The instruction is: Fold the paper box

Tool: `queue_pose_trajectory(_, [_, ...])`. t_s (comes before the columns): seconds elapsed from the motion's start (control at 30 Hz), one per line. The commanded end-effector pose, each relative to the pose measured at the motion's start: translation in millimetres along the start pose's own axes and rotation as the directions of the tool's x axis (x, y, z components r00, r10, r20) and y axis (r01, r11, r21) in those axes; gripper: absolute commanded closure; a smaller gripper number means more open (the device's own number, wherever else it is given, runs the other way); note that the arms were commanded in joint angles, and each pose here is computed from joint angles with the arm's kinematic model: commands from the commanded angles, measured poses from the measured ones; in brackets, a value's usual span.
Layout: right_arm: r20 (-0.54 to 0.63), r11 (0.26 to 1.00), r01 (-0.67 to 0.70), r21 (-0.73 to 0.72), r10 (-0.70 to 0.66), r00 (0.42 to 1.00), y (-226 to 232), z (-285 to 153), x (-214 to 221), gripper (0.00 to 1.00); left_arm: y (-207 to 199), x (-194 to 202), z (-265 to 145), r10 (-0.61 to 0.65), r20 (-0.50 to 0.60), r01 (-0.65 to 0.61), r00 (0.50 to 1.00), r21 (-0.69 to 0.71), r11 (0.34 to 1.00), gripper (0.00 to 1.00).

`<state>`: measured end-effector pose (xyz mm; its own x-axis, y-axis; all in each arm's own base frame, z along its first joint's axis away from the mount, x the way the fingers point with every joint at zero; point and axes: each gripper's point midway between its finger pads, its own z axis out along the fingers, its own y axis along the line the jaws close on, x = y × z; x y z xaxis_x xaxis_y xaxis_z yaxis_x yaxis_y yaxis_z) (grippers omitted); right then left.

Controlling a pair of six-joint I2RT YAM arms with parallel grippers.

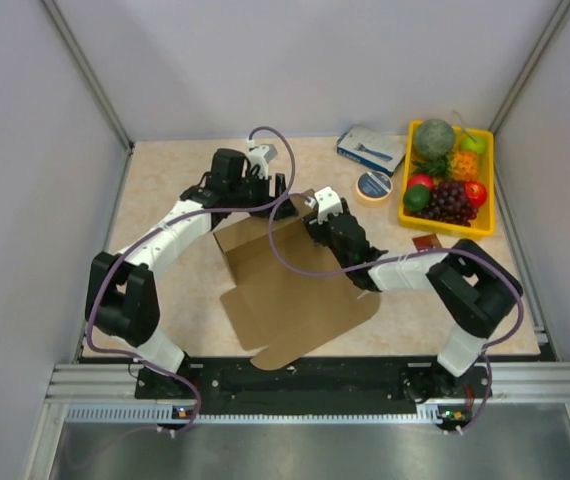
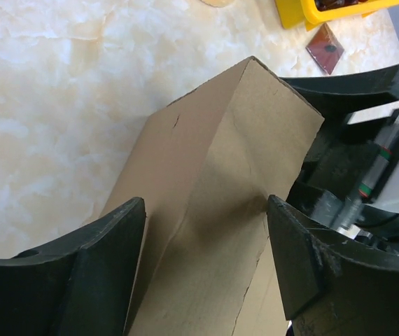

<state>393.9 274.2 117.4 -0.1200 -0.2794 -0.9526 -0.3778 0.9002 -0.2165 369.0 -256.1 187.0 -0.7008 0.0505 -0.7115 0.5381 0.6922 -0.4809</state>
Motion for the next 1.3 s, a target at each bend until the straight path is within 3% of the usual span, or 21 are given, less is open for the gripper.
queue_pose_trajectory(0.0, [0.037, 0.999, -0.021, -0.027, 0.022, 0.999, -11, -24, -23, 0.36, -8, -30, -20, 0.057, 0.071, -0.054, 0.996, -0.049, 0.997, 0.25])
queue_pose_trajectory(0.13, [0.038, 0.998, -0.061, -0.013, 0.061, 0.997, -26, -56, -31, 0.22, -6, -52, -40, 0.084, 0.137, -0.07, 0.987, -0.105, 0.992, 0.22])
queue_pose_trajectory(0.27, [-0.087, 0.996, -0.089, 0.011, 0.09, 0.992, -41, -89, -9, 0.14, -3, -64, -59, 0.1, 0.162, -0.073, 0.982, -0.164, 0.984, 0.21])
queue_pose_trajectory(0.3, [-0.169, 0.993, -0.108, 0.037, 0.113, 0.979, -47, -99, 9, 0.13, 0, -64, -63, 0.091, 0.169, -0.059, 0.981, -0.185, 0.981, 0.21])
queue_pose_trajectory(0.37, [-0.198, 0.97, -0.24, 0.038, 0.242, 0.95, -51, -113, 5, 0.11, 2, -63, -83, 0.079, 0.195, -0.03, 0.978, -0.243, 0.97, 0.21])
queue_pose_trajectory(0.4, [-0.269, 0.964, -0.265, 0.015, 0.26, 0.927, -49, -122, 17, 0.1, 22, -55, -92, 0.041, 0.213, 0.038, 0.976, -0.353, 0.935, 0.23])
queue_pose_trajectory(0.47, [-0.331, 0.917, -0.381, -0.114, 0.327, 0.885, -41, -126, 7, 0.07, 30, -51, -128, 0.037, 0.314, 0.114, 0.949, -0.448, 0.887, 0.24])
queue_pose_trajectory(0.53, [-0.447, 0.899, -0.432, -0.073, 0.358, 0.82, -48, -132, 22, 0.07, 38, -17, -156, 0.037, 0.389, 0.174, 0.92, -0.493, 0.852, 0.22])
queue_pose_trajectory(0.63, [-0.529, 0.889, -0.458, 0.026, 0.401, 0.748, -56, -138, 29, 0.07, 30, 10, -181, 0.064, 0.515, 0.198, 0.855, -0.438, 0.877, 0.17])
queue_pose_trajectory(0.7, [-0.567, 0.875, -0.477, 0.079, 0.433, 0.701, -60, -143, 37, 0.07, 22, 28, -190, 0.043, 0.507, 0.199, 0.861, -0.414, 0.888, 0.17])
queue_pose_trajectory(0.77, [-0.646, 0.802, -0.575, 0.16, 0.526, 0.554, -60, -155, 62, 0.08, 7, 40, -201, 0.029, 0.49, 0.182, 0.871, -0.378, 0.908, 0.18])
queue_pose_trajectory(0.83, [-0.709, 0.733, -0.66, 0.163, 0.552, 0.438, -45, -172, 83, 0.11, -14, 64, -196, 0.004, 0.393, 0.122, 0.92, -0.294, 0.948, 0.2])
queue_pose_trajectory(0.93, [-0.716, 0.753, -0.612, 0.242, 0.564, 0.412, -54, -189, 114, 0.13, -38, 80, -199, -0.016, 0.322, 0.082, 0.947, -0.194, 0.978, 0.25])
queue_pose_trajectory(1.07, [-0.713, 0.707, -0.658, 0.259, 0.599, 0.363, -43, -199, 119, 0.17, -85, 95, -191, -0.078, 0.249, 0.059, 0.965, 0.081, 0.995, 0.27])
queue_pose_trajectory(1.13, [-0.651, 0.678, -0.649, 0.345, 0.671, 0.355, -54, -198, 121, 0.18, -94, 98, -189, -0.083, 0.232, 0.053, 0.969, 0.135, 0.989, 0.27])
queue_pose_trajectory(1.2, [-0.579, 0.653, -0.674, 0.345, 0.713, 0.395, -60, -192, 114, 0.18, -99, 98, -186, -0.067, 0.216, 0.033, 0.974, 0.156, 0.987, 0.27])
queue_pose_trajectory(1.27, [-0.603, 0.642, -0.688, 0.34, 0.71, 0.365, -52, -196, 122, 0.24, -107, 102, -184, -0.041, 0.197, 0.007, 0.979, 0.17, 0.985, 0.27])
